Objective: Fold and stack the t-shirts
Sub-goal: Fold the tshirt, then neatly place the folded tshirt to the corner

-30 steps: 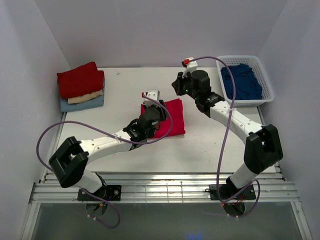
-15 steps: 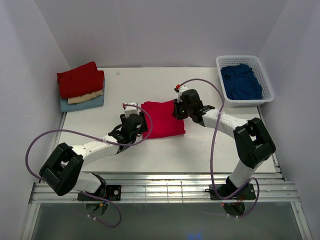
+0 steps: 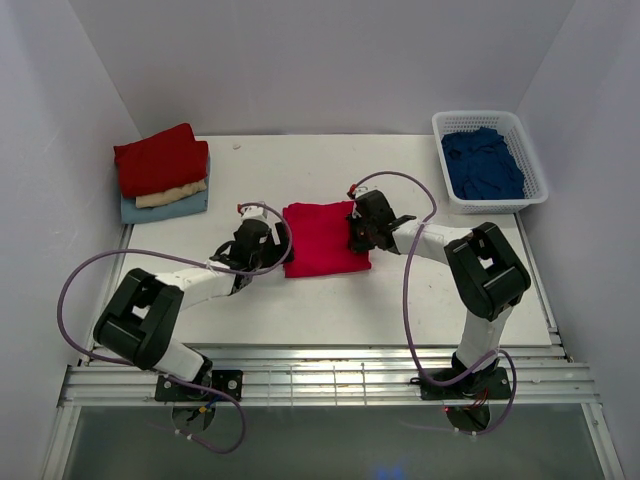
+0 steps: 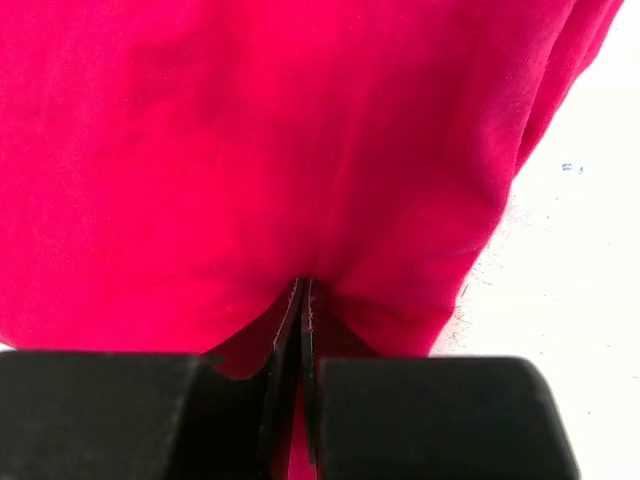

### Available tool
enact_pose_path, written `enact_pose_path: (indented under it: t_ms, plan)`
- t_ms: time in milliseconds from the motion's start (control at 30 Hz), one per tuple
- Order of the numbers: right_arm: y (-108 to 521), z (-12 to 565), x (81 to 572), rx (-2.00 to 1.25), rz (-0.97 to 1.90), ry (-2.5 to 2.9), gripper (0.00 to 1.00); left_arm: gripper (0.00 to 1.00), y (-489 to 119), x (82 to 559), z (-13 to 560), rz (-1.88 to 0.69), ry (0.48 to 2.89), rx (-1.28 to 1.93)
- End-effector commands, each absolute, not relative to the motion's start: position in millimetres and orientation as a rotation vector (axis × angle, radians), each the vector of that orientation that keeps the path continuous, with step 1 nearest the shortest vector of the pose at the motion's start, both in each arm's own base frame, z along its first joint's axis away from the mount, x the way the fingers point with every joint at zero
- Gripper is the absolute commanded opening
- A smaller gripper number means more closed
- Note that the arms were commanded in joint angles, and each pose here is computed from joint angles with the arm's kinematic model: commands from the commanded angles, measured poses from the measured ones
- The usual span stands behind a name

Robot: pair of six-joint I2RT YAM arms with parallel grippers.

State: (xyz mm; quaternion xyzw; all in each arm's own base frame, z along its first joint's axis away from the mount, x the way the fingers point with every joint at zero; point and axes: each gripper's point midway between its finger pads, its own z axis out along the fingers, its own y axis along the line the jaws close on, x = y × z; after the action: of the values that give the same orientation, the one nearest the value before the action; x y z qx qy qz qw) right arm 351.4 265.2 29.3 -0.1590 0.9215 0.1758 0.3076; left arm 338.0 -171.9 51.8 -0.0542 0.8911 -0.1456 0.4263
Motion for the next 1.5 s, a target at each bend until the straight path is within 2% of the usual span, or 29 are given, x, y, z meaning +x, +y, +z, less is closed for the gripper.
enact_pose_path:
  t_ms: [0, 500, 1300, 1367, 1433, 1467]
  plan:
    - [256.9, 13.2, 339.4, -0.402, 0.406, 2.509, 0.08, 0.95, -181.8, 337.6, 50.6, -0.514, 2.234, -0.134]
    - [256.6, 12.4, 335.4, -0.406, 0.369, 2.513, 0.08, 0.95, -229.8, 317.5, 10.0, -0.98, 2.319, -0.08]
    - [281.2, 9.5, 325.5, -0.47, 0.412, 2.506, 0.08, 0.94, -286.9, 327.3, -24.9, -1.014, 2.346, -0.059]
    - [281.2, 8.7, 324.5, -0.472, 0.412, 2.507, 0.08, 0.85, -285.0, 326.2, -29.6, -0.992, 2.355, -0.058]
    - [281.4, 9.1, 323.7, -0.476, 0.413, 2.505, 0.08, 0.72, -281.0, 328.0, -34.6, -0.956, 2.36, -0.063]
    - [281.2, 8.9, 323.1, -0.477, 0.415, 2.505, 0.08, 0.57, -278.8, 327.9, -37.5, -0.935, 2.368, -0.057]
